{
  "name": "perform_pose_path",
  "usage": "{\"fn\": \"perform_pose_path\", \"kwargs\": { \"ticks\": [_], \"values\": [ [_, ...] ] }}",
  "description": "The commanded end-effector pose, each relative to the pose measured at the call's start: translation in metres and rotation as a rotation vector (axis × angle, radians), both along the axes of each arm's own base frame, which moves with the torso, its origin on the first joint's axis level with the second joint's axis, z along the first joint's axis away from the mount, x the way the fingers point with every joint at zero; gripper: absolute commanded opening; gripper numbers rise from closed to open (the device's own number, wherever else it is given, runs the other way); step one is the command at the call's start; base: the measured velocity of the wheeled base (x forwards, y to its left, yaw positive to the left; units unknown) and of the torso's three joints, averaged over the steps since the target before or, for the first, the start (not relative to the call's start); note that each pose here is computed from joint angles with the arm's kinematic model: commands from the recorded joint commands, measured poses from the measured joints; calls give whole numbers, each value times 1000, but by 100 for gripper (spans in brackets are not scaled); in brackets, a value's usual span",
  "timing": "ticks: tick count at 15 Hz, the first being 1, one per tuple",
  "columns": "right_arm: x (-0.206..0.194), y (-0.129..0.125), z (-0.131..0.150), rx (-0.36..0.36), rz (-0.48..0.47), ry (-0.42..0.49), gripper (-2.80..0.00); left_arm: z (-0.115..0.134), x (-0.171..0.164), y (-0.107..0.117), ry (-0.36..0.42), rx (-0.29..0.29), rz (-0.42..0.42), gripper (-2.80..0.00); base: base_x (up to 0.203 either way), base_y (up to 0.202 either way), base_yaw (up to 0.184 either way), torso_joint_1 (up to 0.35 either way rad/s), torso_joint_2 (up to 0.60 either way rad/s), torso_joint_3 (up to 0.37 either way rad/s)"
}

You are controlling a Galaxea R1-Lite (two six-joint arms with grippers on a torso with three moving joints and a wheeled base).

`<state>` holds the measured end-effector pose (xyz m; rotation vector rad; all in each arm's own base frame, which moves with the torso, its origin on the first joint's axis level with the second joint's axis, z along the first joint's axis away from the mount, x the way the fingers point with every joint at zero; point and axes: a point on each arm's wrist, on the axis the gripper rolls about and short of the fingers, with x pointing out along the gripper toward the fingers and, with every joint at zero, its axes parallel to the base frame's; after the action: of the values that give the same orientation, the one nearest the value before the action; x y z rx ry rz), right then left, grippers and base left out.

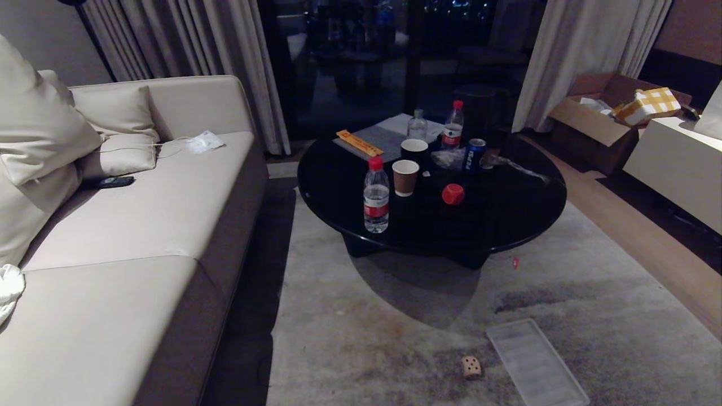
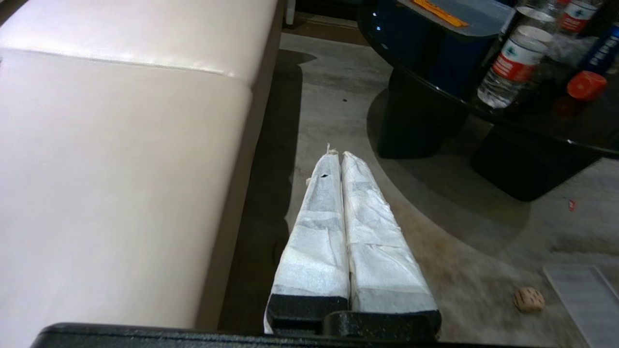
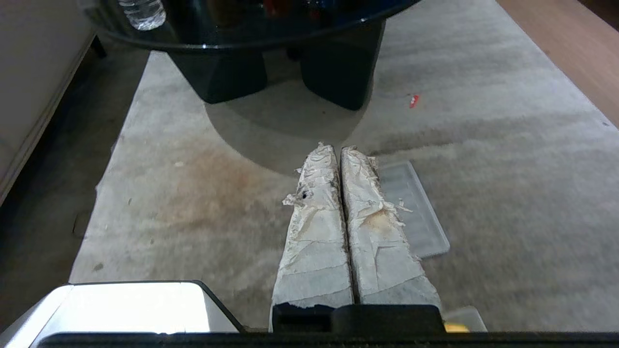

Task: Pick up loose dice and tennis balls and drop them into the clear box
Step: Pick up toys out of the box

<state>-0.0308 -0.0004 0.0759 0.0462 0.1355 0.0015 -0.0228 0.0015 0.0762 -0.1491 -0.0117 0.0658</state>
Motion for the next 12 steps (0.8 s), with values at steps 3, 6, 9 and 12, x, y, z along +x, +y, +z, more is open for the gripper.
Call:
{"fn": "perform_pose_path", "kwargs": {
  "ticks": [3, 6, 9, 12],
  "values": [
    [0, 0, 0, 1, 1, 3, -280, 0, 0, 0, 1, -1, 1, -280, 43, 0, 0, 0, 1, 1],
    [0, 0, 0, 0, 0, 3, -280, 0, 0, 0, 1, -1, 0, -280, 0, 0, 0, 0, 0, 0],
    [0, 0, 0, 0, 0, 3, -280, 0, 0, 0, 1, -1, 1, -280, 0, 0, 0, 0, 0, 0],
    [0, 0, 0, 2, 0, 3, -280, 0, 0, 0, 1, -1, 1, -280, 0, 0, 0, 0, 0, 0]
  ]
}}
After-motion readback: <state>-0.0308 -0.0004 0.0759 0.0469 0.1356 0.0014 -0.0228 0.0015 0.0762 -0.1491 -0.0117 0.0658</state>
